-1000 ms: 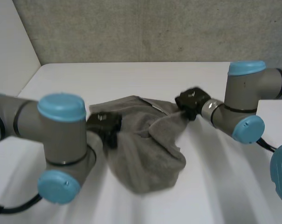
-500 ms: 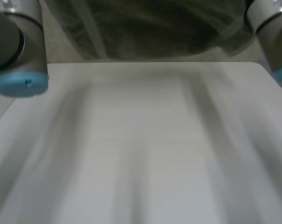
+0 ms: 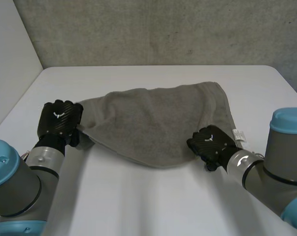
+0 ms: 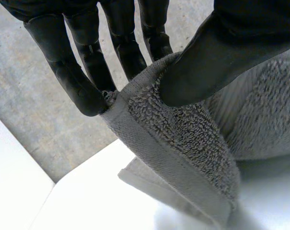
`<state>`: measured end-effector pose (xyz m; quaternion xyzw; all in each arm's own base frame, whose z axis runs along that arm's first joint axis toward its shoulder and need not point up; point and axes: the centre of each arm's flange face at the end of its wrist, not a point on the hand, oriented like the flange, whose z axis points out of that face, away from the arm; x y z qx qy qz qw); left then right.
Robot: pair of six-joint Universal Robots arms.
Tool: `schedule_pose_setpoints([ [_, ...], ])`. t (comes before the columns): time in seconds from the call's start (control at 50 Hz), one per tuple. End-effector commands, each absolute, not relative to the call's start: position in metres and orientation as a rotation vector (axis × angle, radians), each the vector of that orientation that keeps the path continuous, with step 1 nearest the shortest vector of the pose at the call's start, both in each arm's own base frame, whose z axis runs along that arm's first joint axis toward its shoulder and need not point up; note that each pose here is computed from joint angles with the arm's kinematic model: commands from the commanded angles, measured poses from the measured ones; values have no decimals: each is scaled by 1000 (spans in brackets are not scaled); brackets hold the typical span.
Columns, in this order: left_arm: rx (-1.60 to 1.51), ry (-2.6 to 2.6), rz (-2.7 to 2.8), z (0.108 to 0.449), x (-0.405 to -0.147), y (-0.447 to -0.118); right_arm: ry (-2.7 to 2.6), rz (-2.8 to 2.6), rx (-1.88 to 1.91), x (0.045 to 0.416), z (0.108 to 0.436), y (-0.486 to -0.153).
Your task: Fold the towel.
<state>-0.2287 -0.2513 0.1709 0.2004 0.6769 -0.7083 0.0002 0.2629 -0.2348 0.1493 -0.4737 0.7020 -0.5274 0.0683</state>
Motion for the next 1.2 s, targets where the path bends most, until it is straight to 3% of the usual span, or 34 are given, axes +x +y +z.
schedule_pose_setpoints([
  [0.02,569,2099,-2238,177,-218,-268,2102,-1700,-1287,258,176,-239],
  [0.16,536,2099,-2220,175,-210,-272,2149,-1731,-1084,248,183,-250],
  [0.34,485,2085,-2208,175,-199,-282,2231,-1809,-973,217,190,-290],
  [0.52,444,2084,-2179,173,-188,-289,2380,-1685,-1078,199,145,-318],
  [1.2,447,2099,-2161,168,-188,-290,2359,-1638,-1103,201,108,-336],
])
